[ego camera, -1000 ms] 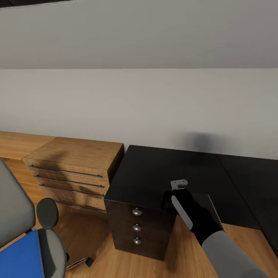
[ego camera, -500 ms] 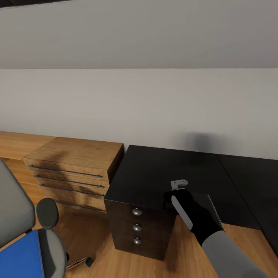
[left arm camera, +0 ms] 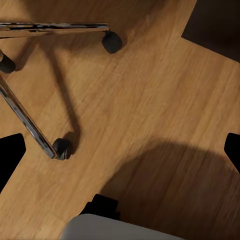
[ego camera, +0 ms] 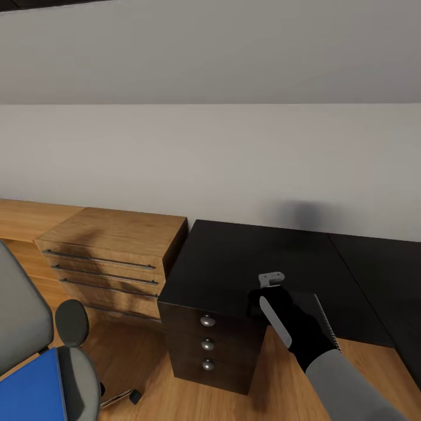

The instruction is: In the bedroom, organize the workspace by keeping the computer under the desk, ensuring the monitor is on the desk, placing the keyboard on the desk next to the monitor, placing the mouse on the desk next to the keyboard, moving the folder from the swivel chair onto the desk next to the mouse, stacking the notebook on top of the folder with the pen on top of the notebook, and positioning the swivel chair next to the desk.

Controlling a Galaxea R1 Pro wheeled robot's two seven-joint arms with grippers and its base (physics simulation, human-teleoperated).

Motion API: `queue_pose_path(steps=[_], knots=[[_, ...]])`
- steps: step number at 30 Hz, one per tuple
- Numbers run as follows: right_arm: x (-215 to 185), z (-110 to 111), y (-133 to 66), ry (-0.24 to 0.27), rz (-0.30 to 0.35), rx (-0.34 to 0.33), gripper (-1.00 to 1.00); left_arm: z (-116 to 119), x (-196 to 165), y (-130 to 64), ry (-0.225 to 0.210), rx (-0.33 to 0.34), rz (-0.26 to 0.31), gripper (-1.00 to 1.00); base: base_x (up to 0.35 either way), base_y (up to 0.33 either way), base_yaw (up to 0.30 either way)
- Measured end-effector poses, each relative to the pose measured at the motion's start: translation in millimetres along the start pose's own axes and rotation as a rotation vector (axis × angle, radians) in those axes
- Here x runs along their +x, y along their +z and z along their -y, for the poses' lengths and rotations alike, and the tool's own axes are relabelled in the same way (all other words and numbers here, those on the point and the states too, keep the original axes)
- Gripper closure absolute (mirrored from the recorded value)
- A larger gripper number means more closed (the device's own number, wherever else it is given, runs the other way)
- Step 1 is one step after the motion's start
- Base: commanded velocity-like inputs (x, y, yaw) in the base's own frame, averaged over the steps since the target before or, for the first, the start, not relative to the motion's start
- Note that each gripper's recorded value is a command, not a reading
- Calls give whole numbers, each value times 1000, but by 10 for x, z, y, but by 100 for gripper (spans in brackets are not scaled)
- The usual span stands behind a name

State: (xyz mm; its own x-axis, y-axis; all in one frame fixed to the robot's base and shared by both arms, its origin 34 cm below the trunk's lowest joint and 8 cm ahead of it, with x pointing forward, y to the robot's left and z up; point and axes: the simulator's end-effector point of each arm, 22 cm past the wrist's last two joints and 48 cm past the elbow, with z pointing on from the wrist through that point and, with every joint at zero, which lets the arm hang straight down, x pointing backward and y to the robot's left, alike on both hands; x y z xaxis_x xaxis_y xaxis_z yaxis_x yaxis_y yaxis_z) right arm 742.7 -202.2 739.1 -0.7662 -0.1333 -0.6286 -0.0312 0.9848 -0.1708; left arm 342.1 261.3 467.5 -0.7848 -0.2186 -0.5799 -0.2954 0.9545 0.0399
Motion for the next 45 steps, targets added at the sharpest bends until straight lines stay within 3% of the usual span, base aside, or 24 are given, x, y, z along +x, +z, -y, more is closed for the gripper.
queue_pose_path(steps=[13,16,21,27,35,40,45], knots=[[-179,44,-144,7,19,0,100,5,-86,-110,1,2,0,-100,0,0,0],[-451,111,-323,27,72,-3,100,4,-118,-151,1,3,0,-100,0,0,0],[-907,426,-771,86,127,-5,100,6,-167,-219,3,4,-1,-100,0,0,0],[-1100,503,-988,110,153,-15,100,19,-221,-302,5,7,-2,-100,0,0,0],[-1296,579,-1115,149,210,-14,100,8,-211,-423,10,9,-20,-100,0,0,-1],[-1120,685,-1042,188,187,1,100,10,-162,-509,15,15,-39,-100,0,0,-134],[-1063,783,-1010,220,218,38,100,11,-155,-511,16,16,-41,-100,0,0,-234]])
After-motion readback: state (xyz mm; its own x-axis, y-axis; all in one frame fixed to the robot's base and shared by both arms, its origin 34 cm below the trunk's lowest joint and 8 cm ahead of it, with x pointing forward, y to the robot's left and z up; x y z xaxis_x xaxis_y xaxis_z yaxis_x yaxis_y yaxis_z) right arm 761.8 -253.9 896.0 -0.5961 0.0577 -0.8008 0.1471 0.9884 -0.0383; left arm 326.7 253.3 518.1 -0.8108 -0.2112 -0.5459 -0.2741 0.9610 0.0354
